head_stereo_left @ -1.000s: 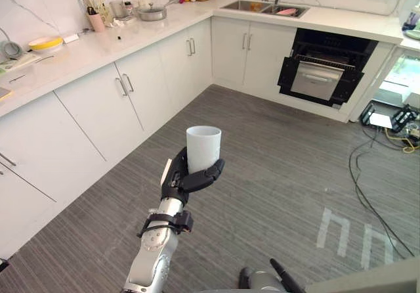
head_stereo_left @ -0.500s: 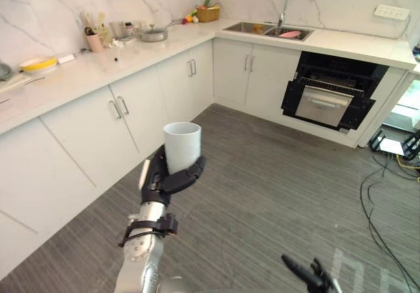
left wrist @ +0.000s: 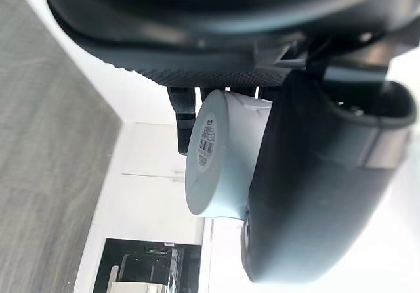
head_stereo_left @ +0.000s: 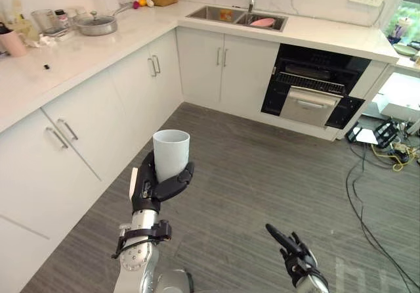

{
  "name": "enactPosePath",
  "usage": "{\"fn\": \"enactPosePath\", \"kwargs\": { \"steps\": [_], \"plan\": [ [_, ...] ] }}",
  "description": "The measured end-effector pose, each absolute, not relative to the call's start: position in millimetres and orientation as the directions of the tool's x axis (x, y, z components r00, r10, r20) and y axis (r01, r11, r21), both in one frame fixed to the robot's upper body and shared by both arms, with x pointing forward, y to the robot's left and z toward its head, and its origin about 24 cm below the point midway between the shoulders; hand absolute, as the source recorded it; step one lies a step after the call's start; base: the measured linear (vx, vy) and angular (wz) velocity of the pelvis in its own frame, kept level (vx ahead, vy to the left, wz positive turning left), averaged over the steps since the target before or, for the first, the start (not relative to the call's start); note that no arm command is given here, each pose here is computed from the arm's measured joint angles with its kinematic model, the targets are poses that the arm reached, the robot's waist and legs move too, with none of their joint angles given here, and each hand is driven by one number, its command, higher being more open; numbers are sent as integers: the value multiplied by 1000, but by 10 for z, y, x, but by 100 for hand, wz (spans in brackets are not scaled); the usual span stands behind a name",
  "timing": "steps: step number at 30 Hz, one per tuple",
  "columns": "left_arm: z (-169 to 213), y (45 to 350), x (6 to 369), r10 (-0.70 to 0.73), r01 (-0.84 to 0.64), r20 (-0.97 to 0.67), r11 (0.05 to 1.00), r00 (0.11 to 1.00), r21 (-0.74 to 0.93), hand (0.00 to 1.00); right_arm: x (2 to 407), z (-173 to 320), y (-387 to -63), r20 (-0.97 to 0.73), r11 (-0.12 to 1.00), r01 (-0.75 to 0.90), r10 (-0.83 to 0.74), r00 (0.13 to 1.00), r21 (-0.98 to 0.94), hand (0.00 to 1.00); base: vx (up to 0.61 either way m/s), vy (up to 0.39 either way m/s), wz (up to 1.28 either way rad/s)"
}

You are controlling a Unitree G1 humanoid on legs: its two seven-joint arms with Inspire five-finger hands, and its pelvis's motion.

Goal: Walk over to the sink, pick up the cup, carry it to the dishwasher, place the cup inside the dishwasher, then close the dishwasher door

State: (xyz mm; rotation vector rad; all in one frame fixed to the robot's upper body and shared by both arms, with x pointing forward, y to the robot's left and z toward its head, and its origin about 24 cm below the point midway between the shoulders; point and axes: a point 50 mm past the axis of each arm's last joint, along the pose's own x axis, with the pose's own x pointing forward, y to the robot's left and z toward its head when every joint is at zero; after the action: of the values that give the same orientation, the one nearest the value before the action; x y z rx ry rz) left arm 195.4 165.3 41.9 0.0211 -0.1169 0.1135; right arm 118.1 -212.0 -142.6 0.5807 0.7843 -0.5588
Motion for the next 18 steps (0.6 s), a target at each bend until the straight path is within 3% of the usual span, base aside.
{"fn": "enactPosePath", "kwargs": {
  "steps": [4, 10, 14, 18],
  "plan": [
    [534, 1698, 2055, 180, -194, 187, 979, 966, 60, 0, 1146, -1346, -1994, -726, 714, 624, -240, 644, 318, 100, 381, 34, -2],
    [596, 1811, 2127, 249, -271, 231, 960, 940, 67, 0, 1127, -1063, -2113, -581, 838, 473, -249, 775, 272, 100, 467, -167, 21],
    [531, 1757, 2053, 335, -332, 188, 942, 923, -49, 0, 1488, -754, -2123, -434, 883, 372, -226, 872, 287, 100, 625, -267, -8],
    [499, 1648, 2053, 319, -306, 163, 947, 934, -100, 0, 1675, -487, -2141, -308, 886, 330, -230, 923, 326, 100, 640, -290, 5]
  ]
}}
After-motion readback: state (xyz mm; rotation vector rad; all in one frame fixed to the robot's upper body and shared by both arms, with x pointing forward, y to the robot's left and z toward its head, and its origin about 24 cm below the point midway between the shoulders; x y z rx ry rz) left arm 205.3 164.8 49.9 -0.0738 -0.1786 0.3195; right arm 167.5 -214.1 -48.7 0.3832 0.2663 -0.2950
